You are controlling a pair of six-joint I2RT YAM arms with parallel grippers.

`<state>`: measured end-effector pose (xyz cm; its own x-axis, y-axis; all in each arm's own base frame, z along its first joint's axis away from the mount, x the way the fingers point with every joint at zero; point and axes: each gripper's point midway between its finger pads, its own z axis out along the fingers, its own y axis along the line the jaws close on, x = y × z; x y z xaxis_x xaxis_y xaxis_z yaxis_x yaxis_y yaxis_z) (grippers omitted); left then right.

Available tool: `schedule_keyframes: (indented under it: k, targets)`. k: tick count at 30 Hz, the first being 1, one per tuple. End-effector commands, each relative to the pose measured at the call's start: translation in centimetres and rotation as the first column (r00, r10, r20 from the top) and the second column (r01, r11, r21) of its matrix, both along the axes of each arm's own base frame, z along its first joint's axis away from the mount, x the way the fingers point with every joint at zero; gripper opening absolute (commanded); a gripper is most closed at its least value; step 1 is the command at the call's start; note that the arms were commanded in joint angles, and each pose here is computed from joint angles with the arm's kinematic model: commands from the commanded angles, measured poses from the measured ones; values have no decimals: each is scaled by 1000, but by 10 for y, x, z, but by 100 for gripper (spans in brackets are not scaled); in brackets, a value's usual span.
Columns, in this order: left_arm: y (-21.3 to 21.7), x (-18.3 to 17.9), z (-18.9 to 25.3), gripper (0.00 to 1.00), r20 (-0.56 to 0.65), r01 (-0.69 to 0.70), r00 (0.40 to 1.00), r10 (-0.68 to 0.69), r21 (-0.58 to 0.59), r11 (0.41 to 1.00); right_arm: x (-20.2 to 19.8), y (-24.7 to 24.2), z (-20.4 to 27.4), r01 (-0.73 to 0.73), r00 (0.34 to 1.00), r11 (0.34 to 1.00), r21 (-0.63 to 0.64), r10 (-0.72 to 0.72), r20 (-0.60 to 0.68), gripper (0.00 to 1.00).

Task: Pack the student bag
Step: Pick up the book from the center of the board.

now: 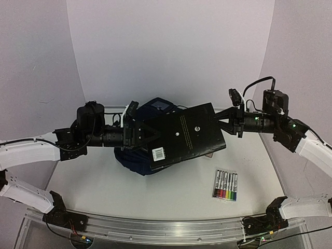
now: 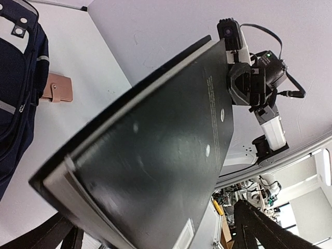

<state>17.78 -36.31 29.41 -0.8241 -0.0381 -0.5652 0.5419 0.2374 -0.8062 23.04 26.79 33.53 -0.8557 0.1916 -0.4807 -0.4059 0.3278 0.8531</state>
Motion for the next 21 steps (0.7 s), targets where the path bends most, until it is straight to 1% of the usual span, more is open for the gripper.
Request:
schedule_keyframes:
  k: [1, 4, 6, 10, 13, 14, 15, 16, 17, 18, 19, 21]
  targets:
    - [-7, 3, 37, 100, 27, 29, 999, -26, -139, 990, -18, 5, 78, -108, 980, 976, 187, 73, 186, 0]
    - [-11, 3, 40, 100, 23, 45, 999, -42, -159, 986, -17, 6, 80, -110, 979, 976, 189, 73, 191, 0]
    - [-13, 1, 45, 96, 34, 65, 998, -60, -176, 982, -15, 6, 78, -104, 980, 977, 186, 69, 186, 0]
    - [-10, -2, 56, 63, 46, 81, 996, -73, -225, 971, -6, 8, 65, -74, 983, 984, 162, 45, 175, 0]
    - [-3, 1, 57, 34, 27, 62, 998, -57, -249, 966, 4, 9, 49, -38, 985, 992, 120, 16, 172, 0]
    - [0, 4, 56, 26, 13, 47, 999, -45, -252, 967, 8, 9, 44, -25, 985, 994, 103, 7, 172, 5]
    - [4, 8, 53, 18, -11, 29, 999, -32, -250, 968, 13, 9, 38, -4, 985, 997, 80, -10, 170, 13]
    - [9, 13, 49, 10, -31, 6, 999, -14, -244, 970, 19, 9, 32, 16, 984, 999, 52, -25, 178, 23]
    - [14, 19, 47, 3, -50, -18, 999, 6, -239, 971, 25, 9, 25, 34, 981, 999, 19, -36, 188, 37]
    - [20, 27, 43, 1, -72, -48, 997, 32, -230, 972, 32, 7, 17, 60, 978, 998, -26, -54, 201, 53]
    - [26, 33, 41, 0, -87, -73, 995, 55, -221, 973, 39, 5, 11, 90, 974, 993, -72, -73, 216, 64]
    - [39, 47, 37, 0, -94, -125, 990, 109, -188, 974, 55, 0, -6, 159, 962, 970, -182, -111, 249, 82]
